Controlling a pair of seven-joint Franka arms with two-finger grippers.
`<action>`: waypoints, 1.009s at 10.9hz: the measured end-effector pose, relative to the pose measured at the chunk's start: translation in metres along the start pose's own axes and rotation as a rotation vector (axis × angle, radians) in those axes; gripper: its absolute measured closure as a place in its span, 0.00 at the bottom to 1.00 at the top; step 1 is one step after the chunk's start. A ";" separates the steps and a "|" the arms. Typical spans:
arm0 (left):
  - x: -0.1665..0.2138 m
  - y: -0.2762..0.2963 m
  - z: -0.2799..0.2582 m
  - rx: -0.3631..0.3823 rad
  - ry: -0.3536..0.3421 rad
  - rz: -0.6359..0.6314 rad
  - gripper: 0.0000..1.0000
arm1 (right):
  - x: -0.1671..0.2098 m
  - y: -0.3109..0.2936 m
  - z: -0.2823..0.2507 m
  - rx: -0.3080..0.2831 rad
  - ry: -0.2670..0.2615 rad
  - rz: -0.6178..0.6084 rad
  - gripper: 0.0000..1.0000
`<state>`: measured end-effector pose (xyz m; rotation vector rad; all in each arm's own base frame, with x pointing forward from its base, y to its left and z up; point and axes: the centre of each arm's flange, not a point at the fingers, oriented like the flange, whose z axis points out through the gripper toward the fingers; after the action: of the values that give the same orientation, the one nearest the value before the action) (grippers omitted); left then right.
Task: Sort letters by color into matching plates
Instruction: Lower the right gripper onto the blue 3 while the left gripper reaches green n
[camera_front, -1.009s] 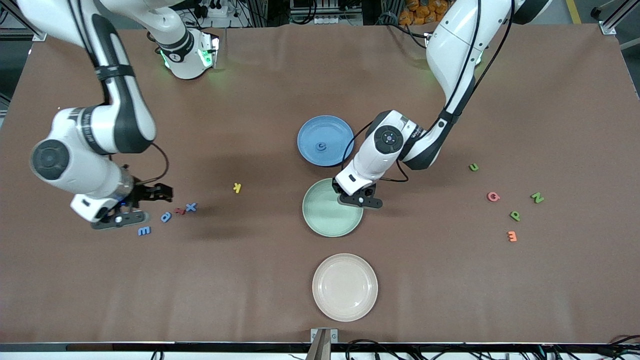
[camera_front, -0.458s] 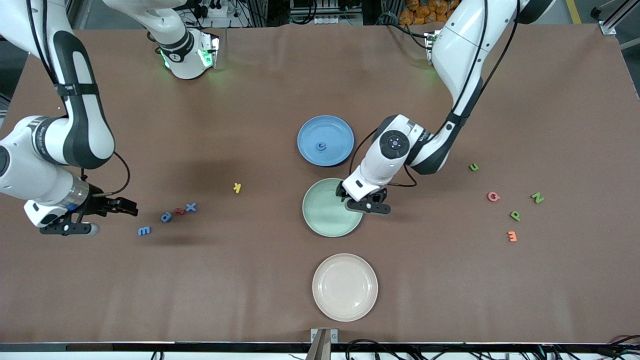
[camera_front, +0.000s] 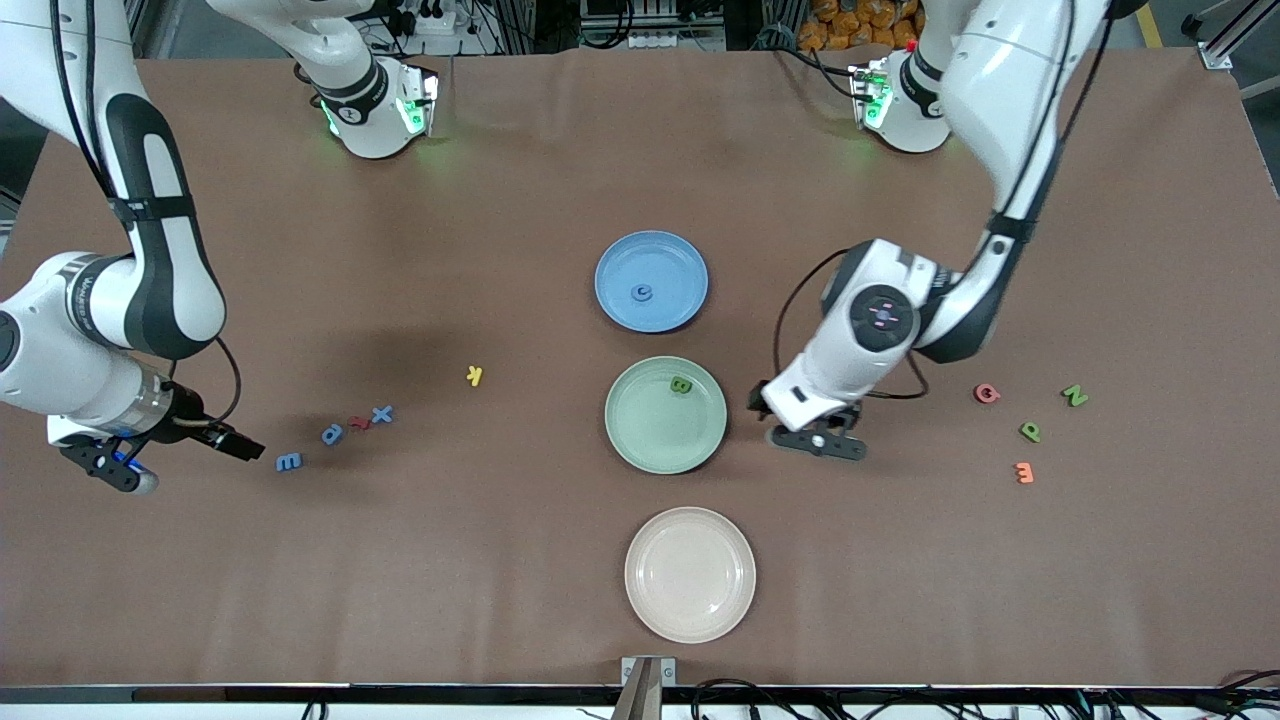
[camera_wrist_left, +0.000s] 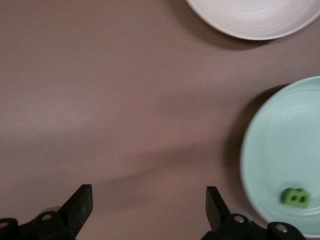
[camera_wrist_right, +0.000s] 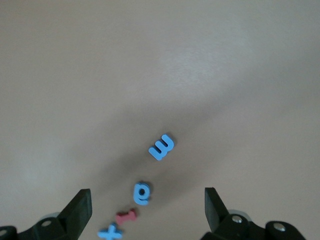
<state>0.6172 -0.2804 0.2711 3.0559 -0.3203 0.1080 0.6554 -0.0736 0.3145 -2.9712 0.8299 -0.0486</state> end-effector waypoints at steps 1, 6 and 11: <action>0.002 -0.033 -0.007 0.011 -0.017 0.005 0.00 | 0.003 -0.002 0.002 0.000 0.003 0.098 0.00; -0.025 -0.103 0.008 0.034 -0.102 -0.063 0.00 | 0.020 -0.008 0.017 0.060 -0.026 0.460 0.00; -0.055 -0.162 -0.004 0.059 -0.124 -0.257 0.00 | 0.024 0.001 0.041 0.031 -0.048 0.661 0.00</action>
<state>0.5975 -0.1111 0.2608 3.1354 0.0727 -0.0878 0.6777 -0.0848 0.2736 -2.5015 1.7193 0.0396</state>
